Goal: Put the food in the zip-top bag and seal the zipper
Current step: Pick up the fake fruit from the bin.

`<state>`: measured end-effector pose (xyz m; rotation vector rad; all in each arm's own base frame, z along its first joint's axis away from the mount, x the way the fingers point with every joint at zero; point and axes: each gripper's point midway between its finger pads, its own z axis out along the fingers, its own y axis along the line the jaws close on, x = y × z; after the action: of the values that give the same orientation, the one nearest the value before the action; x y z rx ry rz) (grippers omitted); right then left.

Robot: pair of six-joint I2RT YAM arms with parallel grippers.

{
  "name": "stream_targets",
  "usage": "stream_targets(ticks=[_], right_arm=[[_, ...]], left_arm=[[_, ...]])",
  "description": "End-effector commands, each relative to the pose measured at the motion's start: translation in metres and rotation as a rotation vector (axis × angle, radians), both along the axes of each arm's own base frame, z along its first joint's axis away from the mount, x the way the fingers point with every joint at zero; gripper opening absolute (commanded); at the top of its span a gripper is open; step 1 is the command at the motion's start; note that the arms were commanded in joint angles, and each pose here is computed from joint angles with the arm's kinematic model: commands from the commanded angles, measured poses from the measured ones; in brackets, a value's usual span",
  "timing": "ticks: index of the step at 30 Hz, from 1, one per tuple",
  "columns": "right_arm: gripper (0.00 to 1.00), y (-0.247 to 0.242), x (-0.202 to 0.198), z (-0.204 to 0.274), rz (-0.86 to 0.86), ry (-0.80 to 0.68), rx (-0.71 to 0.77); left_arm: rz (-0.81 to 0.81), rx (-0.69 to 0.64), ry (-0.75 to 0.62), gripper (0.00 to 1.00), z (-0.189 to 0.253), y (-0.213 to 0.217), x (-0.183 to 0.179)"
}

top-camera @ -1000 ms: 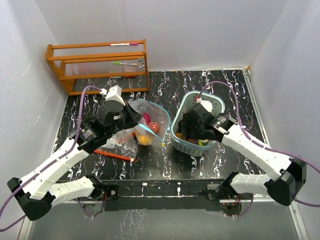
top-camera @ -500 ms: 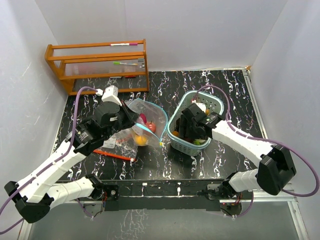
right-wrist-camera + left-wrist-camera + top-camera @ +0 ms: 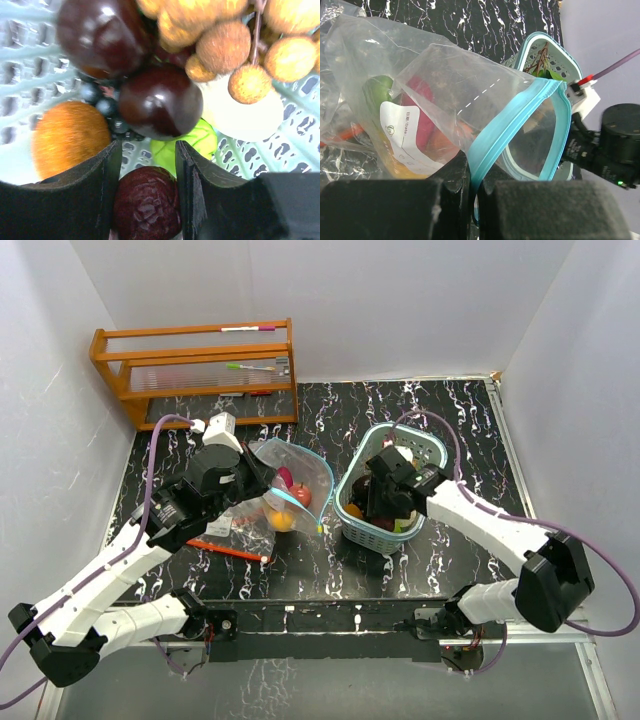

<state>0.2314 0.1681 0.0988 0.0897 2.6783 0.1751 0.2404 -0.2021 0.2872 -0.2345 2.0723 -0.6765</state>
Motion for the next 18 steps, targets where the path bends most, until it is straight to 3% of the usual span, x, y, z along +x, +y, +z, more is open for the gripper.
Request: stream_targets(ticks=[1,11,18], right_arm=[[0.26,0.013,0.028,0.083,0.023,-0.188,0.085],[0.26,0.017,0.024,0.163,0.109,-0.313,0.173],[0.26,0.048,0.013,0.247,0.298,-0.533,0.416]], left_arm=[[0.017,-0.009,-0.021,0.0,0.007,0.004,0.002],[0.0,-0.007,0.004,0.0,-0.002,-0.006,0.006],[-0.04,-0.013,0.033,0.0,-0.011,-0.022,0.01]])
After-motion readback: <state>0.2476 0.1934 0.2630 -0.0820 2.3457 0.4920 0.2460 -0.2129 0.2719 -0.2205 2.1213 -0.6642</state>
